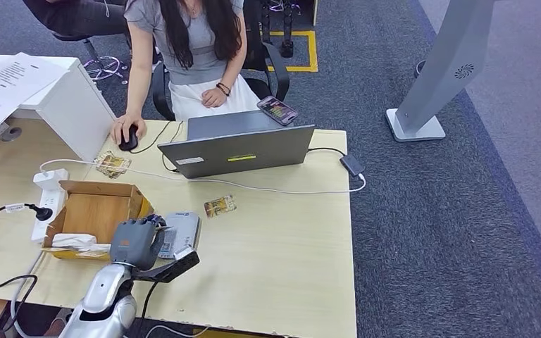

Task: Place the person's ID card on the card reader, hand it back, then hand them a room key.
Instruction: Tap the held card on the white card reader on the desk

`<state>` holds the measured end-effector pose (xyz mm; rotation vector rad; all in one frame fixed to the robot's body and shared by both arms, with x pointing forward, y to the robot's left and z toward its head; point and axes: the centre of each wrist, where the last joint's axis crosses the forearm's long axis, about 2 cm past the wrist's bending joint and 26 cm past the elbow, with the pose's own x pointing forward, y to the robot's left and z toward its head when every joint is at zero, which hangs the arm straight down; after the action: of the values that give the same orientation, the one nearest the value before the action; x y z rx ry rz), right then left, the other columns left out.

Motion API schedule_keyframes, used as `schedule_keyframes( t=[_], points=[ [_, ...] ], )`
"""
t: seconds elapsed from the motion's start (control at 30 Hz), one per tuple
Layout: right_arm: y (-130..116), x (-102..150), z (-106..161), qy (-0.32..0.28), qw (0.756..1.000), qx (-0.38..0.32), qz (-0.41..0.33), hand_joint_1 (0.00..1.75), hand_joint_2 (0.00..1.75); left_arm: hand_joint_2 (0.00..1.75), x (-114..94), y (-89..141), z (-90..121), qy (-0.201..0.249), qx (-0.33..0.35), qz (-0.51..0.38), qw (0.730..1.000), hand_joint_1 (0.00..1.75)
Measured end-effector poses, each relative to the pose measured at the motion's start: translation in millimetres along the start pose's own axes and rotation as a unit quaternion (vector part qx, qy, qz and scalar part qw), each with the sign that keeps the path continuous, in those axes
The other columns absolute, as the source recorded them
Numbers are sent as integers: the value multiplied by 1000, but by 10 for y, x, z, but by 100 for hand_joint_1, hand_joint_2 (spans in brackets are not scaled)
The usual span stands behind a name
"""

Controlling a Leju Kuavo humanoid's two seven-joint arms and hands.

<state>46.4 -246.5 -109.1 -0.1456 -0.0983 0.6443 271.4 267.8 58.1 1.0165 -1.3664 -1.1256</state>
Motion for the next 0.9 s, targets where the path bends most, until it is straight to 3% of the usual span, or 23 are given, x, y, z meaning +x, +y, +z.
schedule_keyframes(
  t=[0.7, 0.9],
  points=[
    [29, 23, 7, -3, 1000, 4, 1, 0, 0, 175, 57, -114, 81, -4, -24, 3, 1000, 175],
    [47, 34, 11, -5, 1000, 5, 2, 0, 0, 175, 23, -49, 60, -8, 13, 2, 1000, 175]
  ],
)
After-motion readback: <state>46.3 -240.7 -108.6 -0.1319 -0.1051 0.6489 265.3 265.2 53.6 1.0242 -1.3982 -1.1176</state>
